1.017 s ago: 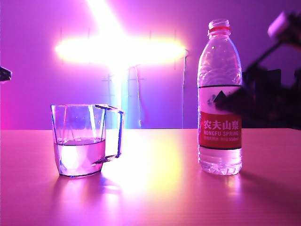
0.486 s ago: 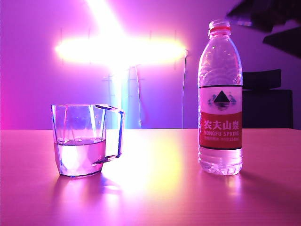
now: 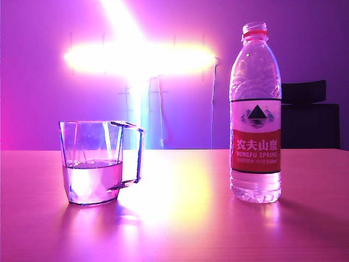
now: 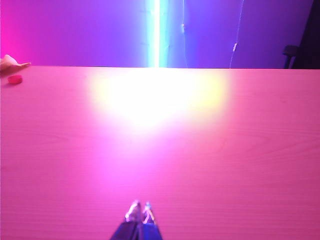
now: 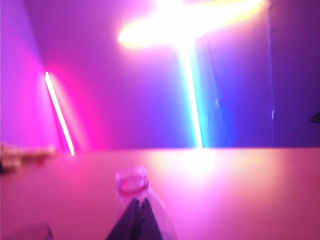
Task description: Pick up the mineral water bottle on the table and pour water into the mug until it's half full.
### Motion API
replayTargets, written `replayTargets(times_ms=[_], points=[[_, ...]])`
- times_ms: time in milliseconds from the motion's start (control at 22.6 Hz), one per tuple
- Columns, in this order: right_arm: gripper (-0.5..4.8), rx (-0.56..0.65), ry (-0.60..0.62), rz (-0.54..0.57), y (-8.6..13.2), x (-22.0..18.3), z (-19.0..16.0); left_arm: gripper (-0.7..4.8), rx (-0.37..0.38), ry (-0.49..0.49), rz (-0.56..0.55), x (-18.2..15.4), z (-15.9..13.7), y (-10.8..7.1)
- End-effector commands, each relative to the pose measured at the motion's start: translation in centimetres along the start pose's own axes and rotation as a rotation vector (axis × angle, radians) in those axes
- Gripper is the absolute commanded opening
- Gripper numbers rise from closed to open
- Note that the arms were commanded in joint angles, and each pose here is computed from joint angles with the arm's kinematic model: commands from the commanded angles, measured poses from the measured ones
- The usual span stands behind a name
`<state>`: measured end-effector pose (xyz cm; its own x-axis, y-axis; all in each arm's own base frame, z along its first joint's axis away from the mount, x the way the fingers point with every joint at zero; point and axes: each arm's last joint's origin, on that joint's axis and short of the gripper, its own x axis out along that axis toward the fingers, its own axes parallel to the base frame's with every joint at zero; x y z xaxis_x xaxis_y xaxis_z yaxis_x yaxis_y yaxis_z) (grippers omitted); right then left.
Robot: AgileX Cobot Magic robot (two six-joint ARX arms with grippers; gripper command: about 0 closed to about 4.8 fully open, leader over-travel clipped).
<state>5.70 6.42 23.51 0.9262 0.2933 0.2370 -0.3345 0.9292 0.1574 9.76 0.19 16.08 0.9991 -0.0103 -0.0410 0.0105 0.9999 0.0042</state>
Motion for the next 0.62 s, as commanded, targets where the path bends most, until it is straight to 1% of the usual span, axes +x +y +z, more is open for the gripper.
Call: replayTargets(times_ms=[44, 88, 133, 619], points=[[-0.06, -0.031, 0.037, -0.009, -0.89, -0.96, 0.22, -0.02, -0.002, -0.015, -0.005, -0.02, 0.25, -0.02], [-0.06, -0.031, 0.041, -0.016, -0.87, -0.95, 0.19, -0.02, -0.002, -0.015, -0.004, -0.02, 0.25, -0.02], [-0.06, -0.031, 0.04, -0.056, -1.0, -0.93, 0.22, -0.02, -0.002, -0.015, -0.004, -0.02, 0.25, -0.01], [0.0, -0.039, 0.05, -0.058, -0.99, -0.95, 0.02, -0.02, -0.002, -0.015, -0.005, -0.02, 0.25, -0.02]])
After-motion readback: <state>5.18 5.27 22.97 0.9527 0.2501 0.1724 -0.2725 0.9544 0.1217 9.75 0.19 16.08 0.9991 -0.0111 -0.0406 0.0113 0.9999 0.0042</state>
